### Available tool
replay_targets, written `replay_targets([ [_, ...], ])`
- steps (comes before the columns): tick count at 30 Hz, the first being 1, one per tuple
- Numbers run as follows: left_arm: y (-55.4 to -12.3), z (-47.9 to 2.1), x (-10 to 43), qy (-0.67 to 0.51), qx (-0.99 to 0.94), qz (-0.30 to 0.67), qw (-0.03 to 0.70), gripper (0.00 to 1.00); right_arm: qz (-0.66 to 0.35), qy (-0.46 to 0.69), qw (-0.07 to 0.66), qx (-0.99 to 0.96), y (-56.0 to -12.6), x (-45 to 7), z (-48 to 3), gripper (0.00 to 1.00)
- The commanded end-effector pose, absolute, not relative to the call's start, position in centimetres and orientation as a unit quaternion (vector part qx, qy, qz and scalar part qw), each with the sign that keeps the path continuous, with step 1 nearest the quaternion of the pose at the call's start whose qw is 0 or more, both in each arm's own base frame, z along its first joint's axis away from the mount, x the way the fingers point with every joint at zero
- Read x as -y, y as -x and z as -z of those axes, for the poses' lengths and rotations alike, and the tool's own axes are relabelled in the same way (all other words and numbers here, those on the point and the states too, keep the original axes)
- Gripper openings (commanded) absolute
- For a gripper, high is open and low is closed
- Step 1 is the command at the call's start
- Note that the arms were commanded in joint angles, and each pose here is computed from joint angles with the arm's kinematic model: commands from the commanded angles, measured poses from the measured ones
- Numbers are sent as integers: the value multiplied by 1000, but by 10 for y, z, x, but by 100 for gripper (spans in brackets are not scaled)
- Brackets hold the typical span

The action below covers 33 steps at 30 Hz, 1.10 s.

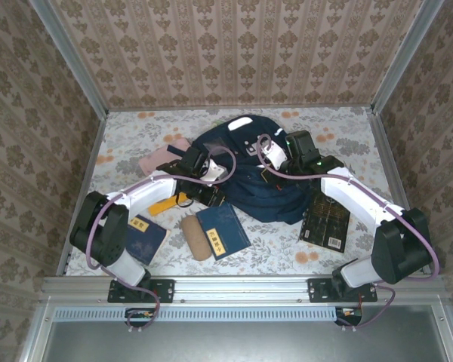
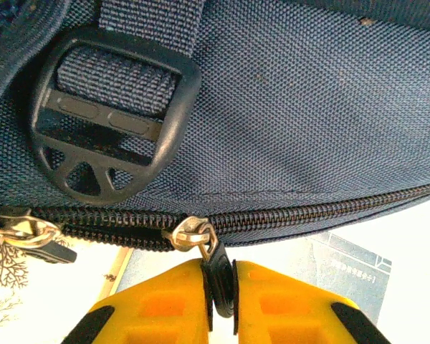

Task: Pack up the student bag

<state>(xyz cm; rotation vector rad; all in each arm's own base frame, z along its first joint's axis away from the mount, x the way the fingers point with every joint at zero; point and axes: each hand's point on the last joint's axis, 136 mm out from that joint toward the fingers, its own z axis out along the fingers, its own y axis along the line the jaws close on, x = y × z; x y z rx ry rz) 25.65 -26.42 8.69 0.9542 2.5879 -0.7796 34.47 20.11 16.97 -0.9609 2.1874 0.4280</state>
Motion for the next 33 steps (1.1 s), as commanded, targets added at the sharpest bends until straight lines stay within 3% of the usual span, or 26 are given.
replay_targets([
  [1, -216, -102, 280, -347, -876, 323, 86, 16, -147, 352, 394, -836, -368, -202, -189, 0],
  [15, -164, -133, 360, -449, -798, 399, 41, 23, -163, 337, 393, -840, -368, -206, -187, 0],
  [23, -175, -136, 377, -452, -796, 399, 53, 24, -166, 328, 395, -842, -370, -206, -187, 0],
  [25, -179, -142, 374, -453, -796, 395, 73, 36, -159, 325, 400, -842, -370, -203, -188, 0],
  [29, -195, -164, 354, -431, -796, 407, 127, 48, -142, 330, 410, -839, -370, -198, -189, 0],
  [32, -233, -180, 323, -341, -828, 407, 181, 53, -120, 319, 414, -844, -373, -191, -188, 1],
  [33, -255, -182, 305, -288, -853, 384, 204, 53, -113, 314, 416, -846, -374, -188, -189, 11],
])
